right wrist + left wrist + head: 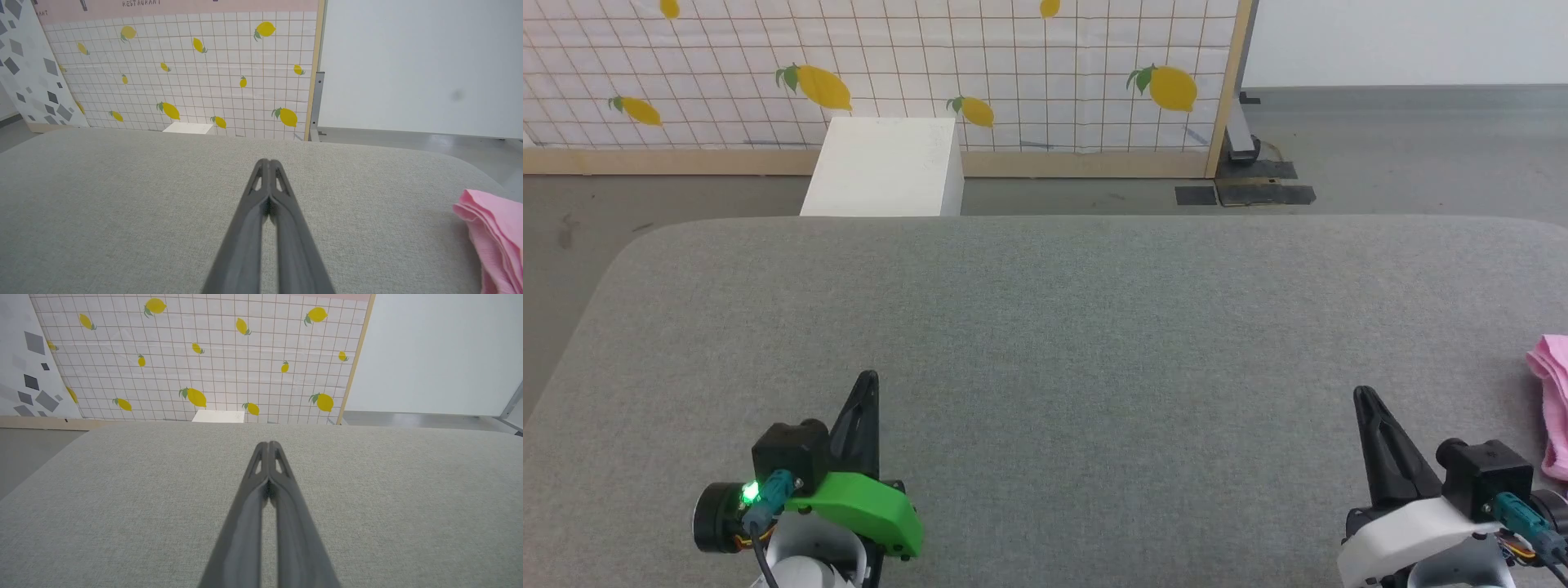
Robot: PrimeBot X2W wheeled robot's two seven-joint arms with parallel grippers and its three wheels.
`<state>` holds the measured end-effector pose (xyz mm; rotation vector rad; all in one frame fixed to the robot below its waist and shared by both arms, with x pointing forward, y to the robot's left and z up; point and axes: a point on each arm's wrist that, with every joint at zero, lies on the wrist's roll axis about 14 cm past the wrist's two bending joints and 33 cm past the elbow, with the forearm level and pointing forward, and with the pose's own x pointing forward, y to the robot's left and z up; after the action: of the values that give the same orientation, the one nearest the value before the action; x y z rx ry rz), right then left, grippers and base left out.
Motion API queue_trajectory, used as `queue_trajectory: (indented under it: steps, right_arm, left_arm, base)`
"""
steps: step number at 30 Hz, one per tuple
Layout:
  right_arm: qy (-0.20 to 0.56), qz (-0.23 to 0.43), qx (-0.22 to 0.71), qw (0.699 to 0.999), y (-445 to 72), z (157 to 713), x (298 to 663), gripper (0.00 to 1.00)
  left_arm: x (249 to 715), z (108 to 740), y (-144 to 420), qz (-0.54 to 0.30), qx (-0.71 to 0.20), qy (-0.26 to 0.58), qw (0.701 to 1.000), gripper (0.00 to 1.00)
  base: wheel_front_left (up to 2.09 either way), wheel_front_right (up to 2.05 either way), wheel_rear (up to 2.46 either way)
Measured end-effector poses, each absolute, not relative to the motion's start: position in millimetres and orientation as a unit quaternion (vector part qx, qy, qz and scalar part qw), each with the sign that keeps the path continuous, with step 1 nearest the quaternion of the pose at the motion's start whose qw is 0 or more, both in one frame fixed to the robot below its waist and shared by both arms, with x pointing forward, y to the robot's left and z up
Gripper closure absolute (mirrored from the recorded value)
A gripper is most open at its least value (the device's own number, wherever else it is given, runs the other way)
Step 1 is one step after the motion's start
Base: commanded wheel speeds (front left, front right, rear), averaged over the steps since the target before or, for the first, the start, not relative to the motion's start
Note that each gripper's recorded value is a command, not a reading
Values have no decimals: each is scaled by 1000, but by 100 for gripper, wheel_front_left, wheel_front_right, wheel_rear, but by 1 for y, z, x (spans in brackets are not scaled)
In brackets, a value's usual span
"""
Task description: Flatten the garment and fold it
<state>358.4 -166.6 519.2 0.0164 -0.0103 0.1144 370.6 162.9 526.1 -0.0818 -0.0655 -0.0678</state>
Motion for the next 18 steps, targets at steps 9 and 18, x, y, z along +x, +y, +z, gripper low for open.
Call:
queue_trajectory:
  steps: [9, 18]
  right_arm:
    - [-2, 58, 6, 998, -166, 519, 359, 100]
    - [-2, 59, 2, 998, -165, 521, 362, 100]
  left_arm:
    - [372, 527, 164, -32, -30, -30, 999, 100]
    - [372, 528, 166, -28, -20, -26, 999, 100]
  base:
    - [0, 0, 0]
    - [0, 0, 0]
